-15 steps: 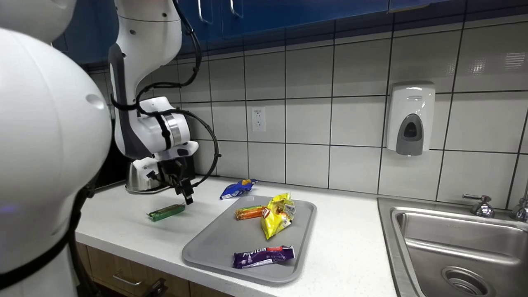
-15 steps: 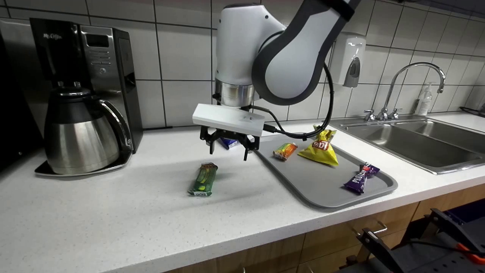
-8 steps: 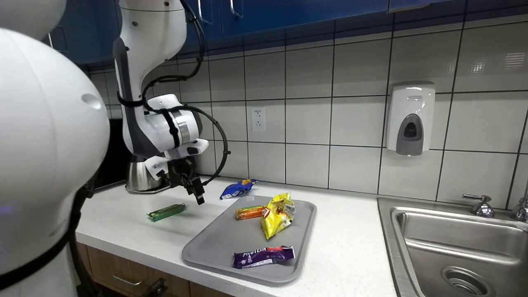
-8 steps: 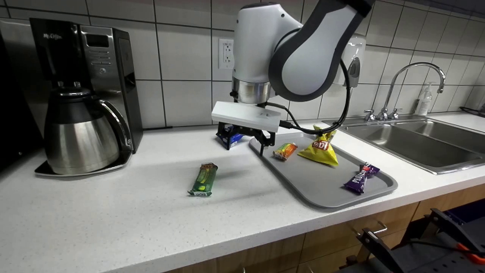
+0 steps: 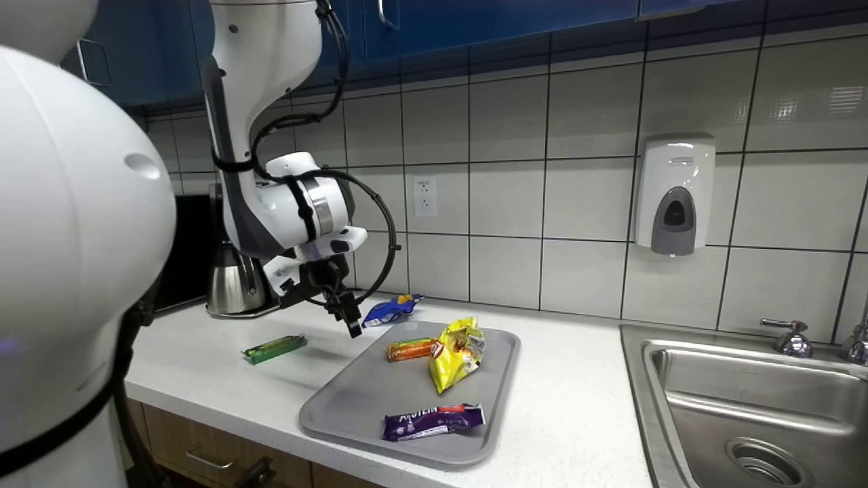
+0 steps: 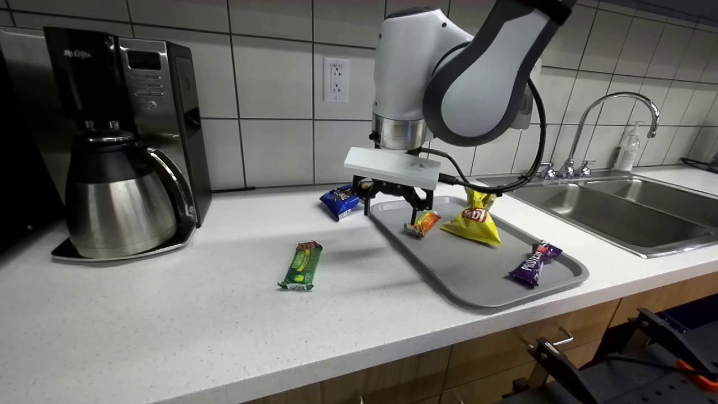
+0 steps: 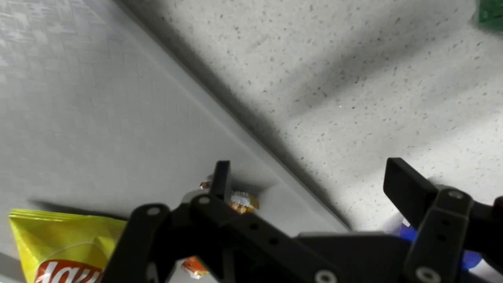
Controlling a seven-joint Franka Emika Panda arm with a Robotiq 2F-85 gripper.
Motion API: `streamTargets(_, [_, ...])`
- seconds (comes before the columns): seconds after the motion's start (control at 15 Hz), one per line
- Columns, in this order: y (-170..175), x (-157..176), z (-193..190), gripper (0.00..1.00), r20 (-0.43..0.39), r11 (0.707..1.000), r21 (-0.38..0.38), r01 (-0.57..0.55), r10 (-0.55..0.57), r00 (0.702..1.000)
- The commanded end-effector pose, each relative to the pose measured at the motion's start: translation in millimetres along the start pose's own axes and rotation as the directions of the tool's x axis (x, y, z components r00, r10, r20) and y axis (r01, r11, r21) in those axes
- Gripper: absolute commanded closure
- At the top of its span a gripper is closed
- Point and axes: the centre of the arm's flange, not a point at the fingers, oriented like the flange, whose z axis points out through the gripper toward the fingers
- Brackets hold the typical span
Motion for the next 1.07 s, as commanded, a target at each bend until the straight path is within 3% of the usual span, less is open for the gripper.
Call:
streamTargets(0.0, [25.4, 14.5, -5.9, 0.00, -0.019, 0.999, -0.024, -0.022, 0.021, 1.000])
streamTargets(0.47, [51.0, 40.1, 9.3, 0.00, -0.021, 0.996, -0.057, -0.076, 0.075, 0.997])
streamTargets(1.0, [55.9, 56.5, 24.0, 0.00, -0.025, 0.992, -0.080, -0.098, 0.096, 0.995])
